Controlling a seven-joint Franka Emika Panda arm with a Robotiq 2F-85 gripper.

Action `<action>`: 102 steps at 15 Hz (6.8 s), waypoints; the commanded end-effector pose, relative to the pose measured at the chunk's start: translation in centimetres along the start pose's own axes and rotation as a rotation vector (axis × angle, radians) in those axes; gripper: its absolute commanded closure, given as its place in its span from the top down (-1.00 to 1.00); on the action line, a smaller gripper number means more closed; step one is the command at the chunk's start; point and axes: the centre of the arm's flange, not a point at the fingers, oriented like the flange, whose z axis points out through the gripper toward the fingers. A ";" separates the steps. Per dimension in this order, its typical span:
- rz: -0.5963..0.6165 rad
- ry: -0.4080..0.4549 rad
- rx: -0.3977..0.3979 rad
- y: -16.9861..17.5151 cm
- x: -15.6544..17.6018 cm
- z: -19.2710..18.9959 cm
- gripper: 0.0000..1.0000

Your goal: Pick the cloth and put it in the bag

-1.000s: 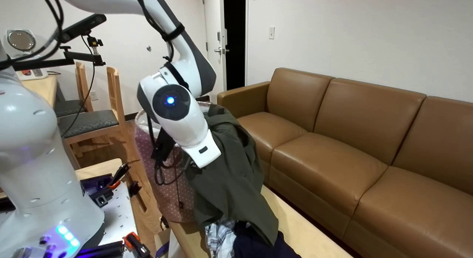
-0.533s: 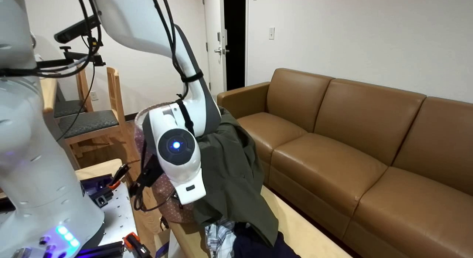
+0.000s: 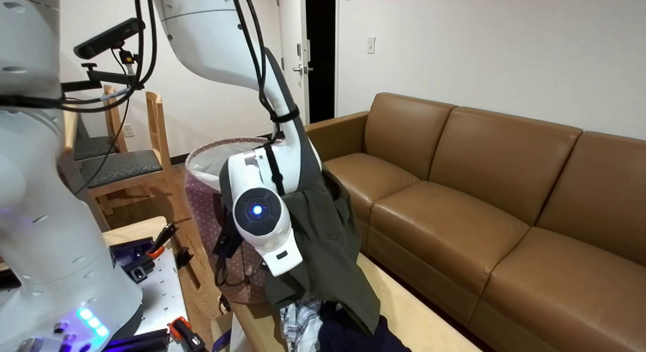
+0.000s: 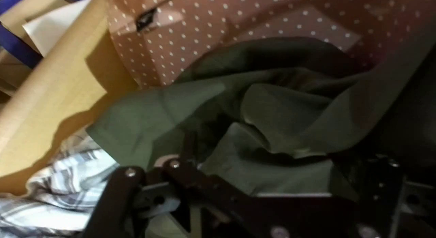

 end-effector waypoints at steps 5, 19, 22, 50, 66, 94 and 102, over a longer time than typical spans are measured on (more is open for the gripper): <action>-0.049 0.158 0.349 -2.6 1.7 1.9 0.47; -0.162 0.277 0.715 -3.0 2.1 0.2 -0.97; -0.289 0.363 0.726 -5.3 -1.3 -3.8 -0.89; -1.074 0.484 0.440 -20.8 -9.1 -8.2 -0.91; -1.529 0.348 0.222 -34.0 -27.2 -15.1 -0.92; -1.746 0.829 0.477 -43.1 -48.4 -28.9 -0.94; -1.449 0.539 0.428 -36.3 -30.8 -19.6 -0.93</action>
